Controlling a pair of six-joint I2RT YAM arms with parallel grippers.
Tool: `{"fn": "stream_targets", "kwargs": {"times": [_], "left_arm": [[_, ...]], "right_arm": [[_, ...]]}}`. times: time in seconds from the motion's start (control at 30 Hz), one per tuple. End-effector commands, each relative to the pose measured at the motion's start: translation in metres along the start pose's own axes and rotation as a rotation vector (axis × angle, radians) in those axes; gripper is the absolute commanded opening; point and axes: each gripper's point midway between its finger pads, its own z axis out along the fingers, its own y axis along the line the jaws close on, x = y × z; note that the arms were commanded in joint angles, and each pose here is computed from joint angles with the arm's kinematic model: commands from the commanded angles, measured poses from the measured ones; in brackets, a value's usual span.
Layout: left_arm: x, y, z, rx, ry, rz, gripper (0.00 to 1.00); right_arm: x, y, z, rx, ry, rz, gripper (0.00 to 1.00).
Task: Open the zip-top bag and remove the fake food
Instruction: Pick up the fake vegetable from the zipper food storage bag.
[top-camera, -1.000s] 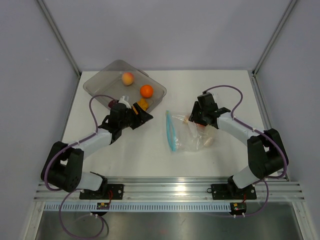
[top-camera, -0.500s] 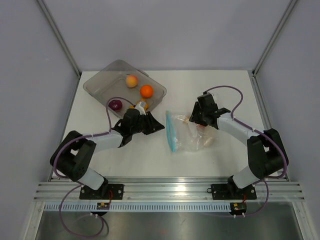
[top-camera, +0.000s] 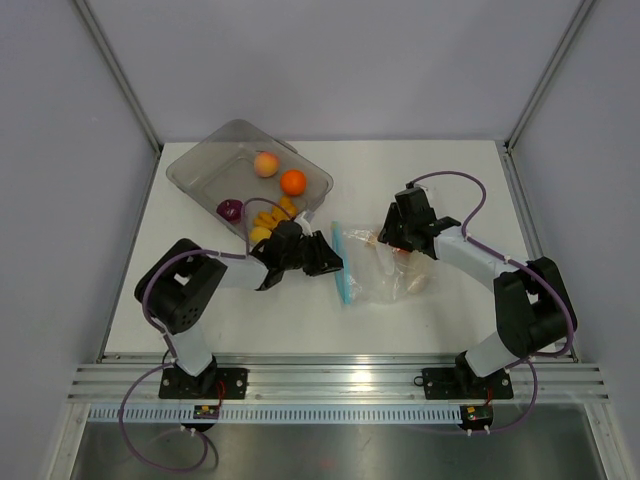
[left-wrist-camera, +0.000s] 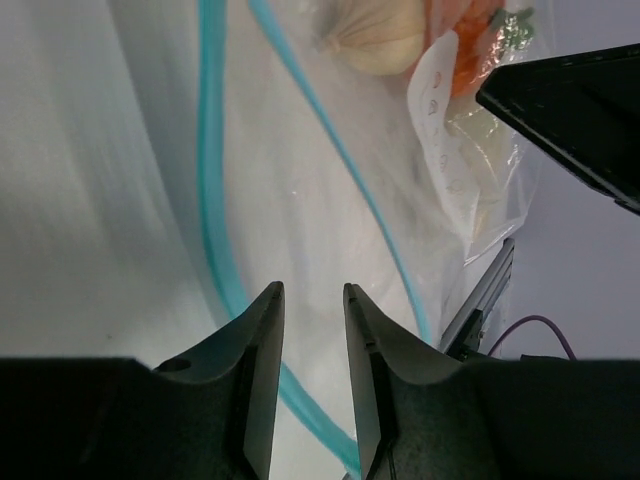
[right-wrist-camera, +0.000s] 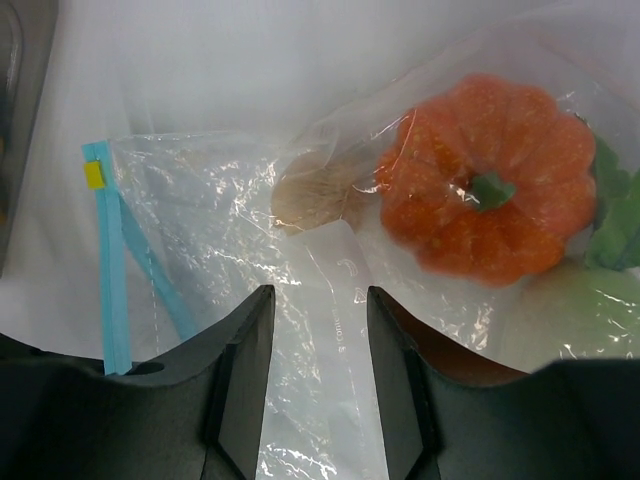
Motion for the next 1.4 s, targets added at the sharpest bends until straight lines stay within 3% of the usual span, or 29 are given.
{"fn": "stream_targets", "kwargs": {"times": [0.0, 0.23, 0.8, 1.03, 1.37], "left_arm": [[-0.008, -0.025, 0.012, 0.085, 0.0, 0.043, 0.34], [-0.016, -0.028, 0.019, 0.079, -0.01, 0.073, 0.38], [-0.019, -0.019, 0.033, 0.035, 0.011, 0.094, 0.45], [-0.019, -0.016, 0.035, 0.026, 0.012, 0.094, 0.46], [-0.022, -0.019, 0.036, 0.036, 0.0, 0.115, 0.57]], "right_arm": [[-0.013, 0.007, 0.001, -0.02, -0.04, 0.013, 0.49], [-0.022, 0.002, 0.009, 0.026, -0.073, 0.021, 0.45], [-0.049, -0.002, 0.016, 0.033, -0.258, 0.127, 0.48], [-0.036, -0.004, 0.04, 0.072, -0.188, 0.099, 0.48], [-0.012, 0.0, 0.061, 0.149, -0.048, -0.001, 0.48]]}}
